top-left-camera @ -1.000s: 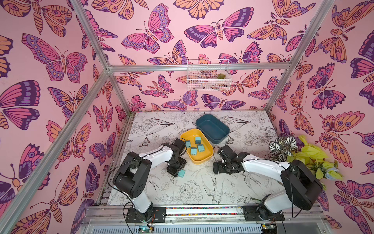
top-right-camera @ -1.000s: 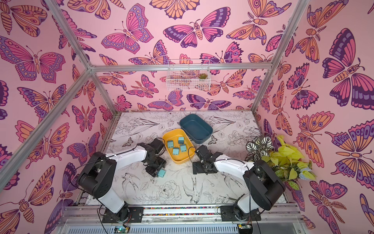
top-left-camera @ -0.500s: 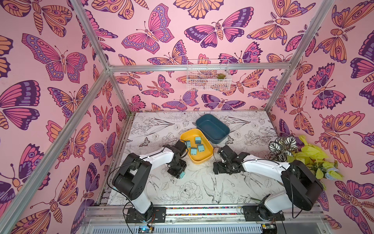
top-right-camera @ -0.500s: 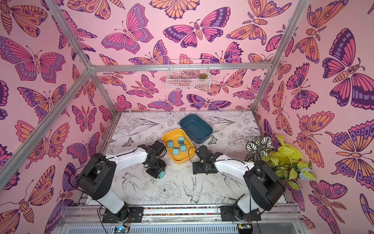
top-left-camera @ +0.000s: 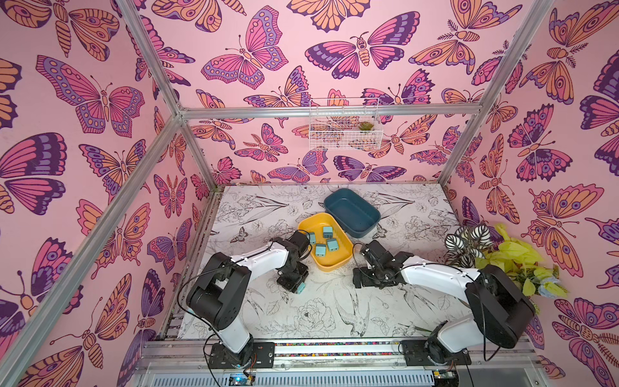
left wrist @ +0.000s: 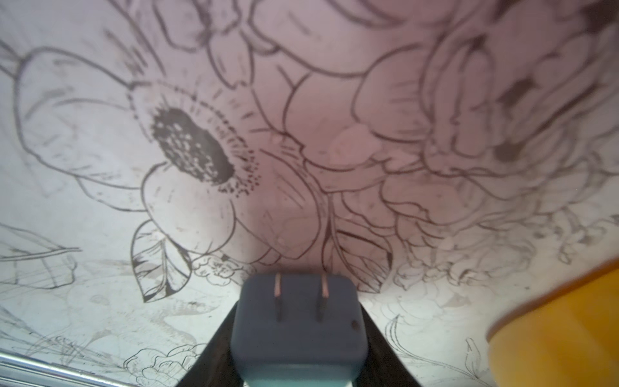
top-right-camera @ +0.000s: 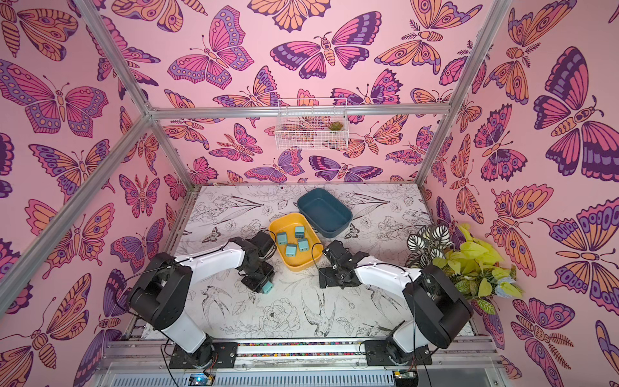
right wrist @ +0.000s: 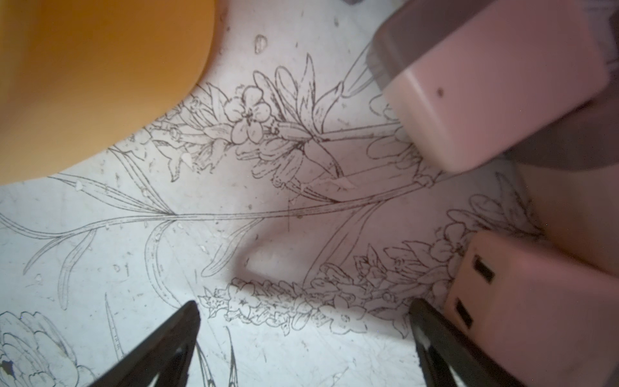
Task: Place the plugs by color into the storage box
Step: Pick up the plug from the center of the board, then place the plug in the storage box.
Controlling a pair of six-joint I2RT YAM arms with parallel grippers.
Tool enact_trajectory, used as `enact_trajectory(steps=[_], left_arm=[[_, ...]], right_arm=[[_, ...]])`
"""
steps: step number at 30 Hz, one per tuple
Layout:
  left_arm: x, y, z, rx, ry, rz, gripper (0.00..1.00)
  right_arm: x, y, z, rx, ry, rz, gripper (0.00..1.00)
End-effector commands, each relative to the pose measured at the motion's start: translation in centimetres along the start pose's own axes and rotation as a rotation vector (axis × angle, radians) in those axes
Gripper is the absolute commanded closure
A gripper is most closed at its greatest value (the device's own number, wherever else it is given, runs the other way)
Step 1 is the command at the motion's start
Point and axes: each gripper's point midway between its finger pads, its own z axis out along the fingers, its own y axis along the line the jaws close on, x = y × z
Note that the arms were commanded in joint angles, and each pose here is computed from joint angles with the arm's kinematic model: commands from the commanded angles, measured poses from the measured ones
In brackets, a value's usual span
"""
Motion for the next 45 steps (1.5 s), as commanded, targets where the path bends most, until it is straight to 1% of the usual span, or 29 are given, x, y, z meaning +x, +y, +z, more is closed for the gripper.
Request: enact_trajectory(steps=[1, 7, 16, 19, 23, 26, 30, 36, 39, 41, 45], left_arm=[[-1.1, -0.6, -1.5, -0.012, -0.061, 0.062, 0.56], [-1.9, -3.8, -4.9, 0.012, -0.125, 0.205, 0.56], [-2.2, -7.9, -8.2, 0.069, -0.171, 0.321, 0.55], [-2.2, -9.6, -8.6, 0.081, -0.176, 0.359, 0.55], [-1.3, -11.5, -7.5, 0.080, -0.135, 0.378, 0.55], [-0.1, -12.9, -6.2, 0.073, -0.109, 0.410, 0.55], [1.5, -13.7, -3.9, 0.043, -0.058, 0.424, 0.55], [2.8, -15.3, -2.2, 0.034, -0.039, 0.478, 0.55], [3.5, -15.5, -1.2, 0.021, -0.019, 0.481, 0.55], [3.8, -14.9, -0.2, -0.004, 0.008, 0.469, 0.55], [3.6, -14.0, 0.7, -0.026, 0.004, 0.456, 0.55]], right_arm=[[2.2, -1.3, 0.9, 0.044, 0.073, 0.002, 0.02], [2.4, -1.2, 1.1, 0.041, 0.081, -0.001, 0.02], [2.4, -1.3, 1.2, 0.040, 0.080, 0.004, 0.02], [2.6, -1.3, 1.3, 0.039, 0.083, 0.005, 0.02], [2.4, -1.3, 1.2, 0.040, 0.080, 0.006, 0.02], [2.4, -1.4, 1.2, 0.045, 0.079, 0.007, 0.02], [2.5, -1.5, 1.2, 0.049, 0.078, 0.012, 0.02], [2.4, -1.5, 1.2, 0.050, 0.073, 0.023, 0.02], [2.4, -1.5, 1.2, 0.050, 0.072, 0.027, 0.02], [2.4, -1.5, 1.1, 0.051, 0.070, 0.026, 0.02], [2.5, -1.7, 0.9, 0.055, 0.064, 0.028, 0.02]])
